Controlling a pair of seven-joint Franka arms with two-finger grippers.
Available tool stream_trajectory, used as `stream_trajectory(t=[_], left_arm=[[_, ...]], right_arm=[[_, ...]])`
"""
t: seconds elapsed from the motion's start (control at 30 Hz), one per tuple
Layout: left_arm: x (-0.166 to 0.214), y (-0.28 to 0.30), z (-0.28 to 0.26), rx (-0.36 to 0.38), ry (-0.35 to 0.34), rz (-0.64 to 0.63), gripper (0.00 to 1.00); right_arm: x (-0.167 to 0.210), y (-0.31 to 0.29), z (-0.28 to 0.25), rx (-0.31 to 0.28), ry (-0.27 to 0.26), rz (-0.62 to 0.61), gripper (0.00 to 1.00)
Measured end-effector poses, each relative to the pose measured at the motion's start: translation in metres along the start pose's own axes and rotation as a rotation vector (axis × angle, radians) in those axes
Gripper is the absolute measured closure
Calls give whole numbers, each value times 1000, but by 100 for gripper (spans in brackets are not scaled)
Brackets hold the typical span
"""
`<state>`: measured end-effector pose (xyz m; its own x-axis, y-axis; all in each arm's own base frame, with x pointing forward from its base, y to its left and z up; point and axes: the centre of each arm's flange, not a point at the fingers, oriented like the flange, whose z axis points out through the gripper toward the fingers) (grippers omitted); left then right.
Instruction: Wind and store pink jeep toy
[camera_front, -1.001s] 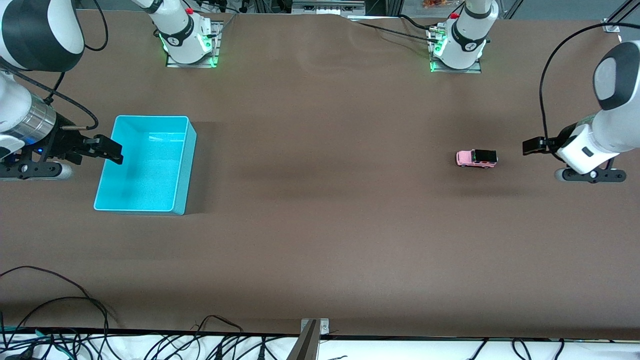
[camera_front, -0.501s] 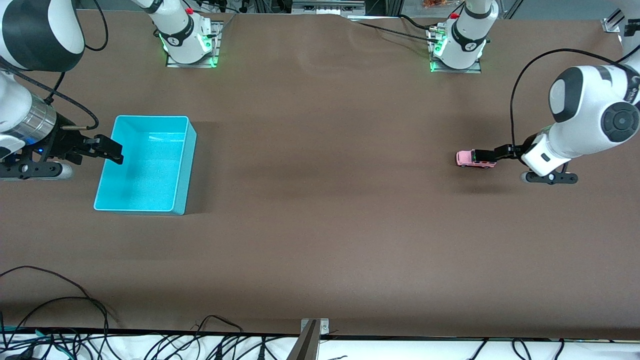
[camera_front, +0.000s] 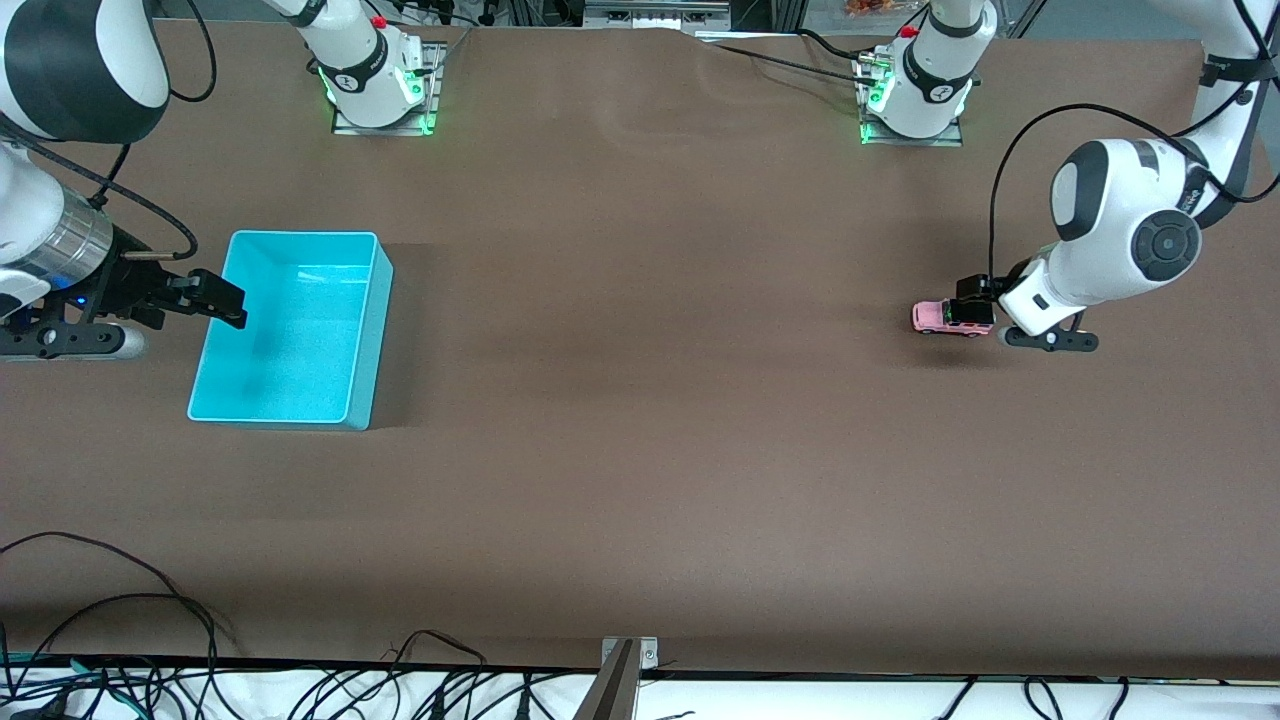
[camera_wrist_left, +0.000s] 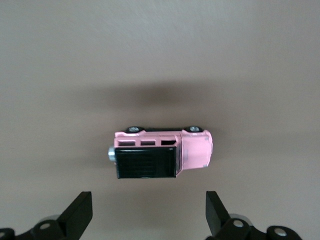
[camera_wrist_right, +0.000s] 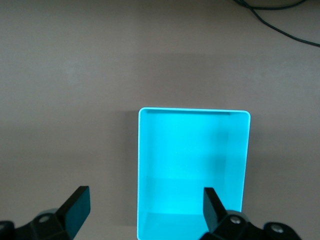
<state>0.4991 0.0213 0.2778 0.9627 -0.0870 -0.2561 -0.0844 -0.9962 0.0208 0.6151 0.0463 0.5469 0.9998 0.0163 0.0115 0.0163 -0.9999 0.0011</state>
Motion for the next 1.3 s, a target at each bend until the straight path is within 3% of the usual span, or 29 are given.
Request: stream_trajectory(t=[0.33,0.43,0.83,1.3], left_arm=[[-11,3,24,-10,-17,252,0],[-14,3,30,-13,-21,388,0],[-25,-2,57,25,69,821,0],[-16,-9,56,105,162,1079,0]], right_arm=[[0,0,0,0,0,0,0],[0,0,0,0,0,0,0],[0,1,0,0,0,2,0],[0,1,0,0,0,2,0]])
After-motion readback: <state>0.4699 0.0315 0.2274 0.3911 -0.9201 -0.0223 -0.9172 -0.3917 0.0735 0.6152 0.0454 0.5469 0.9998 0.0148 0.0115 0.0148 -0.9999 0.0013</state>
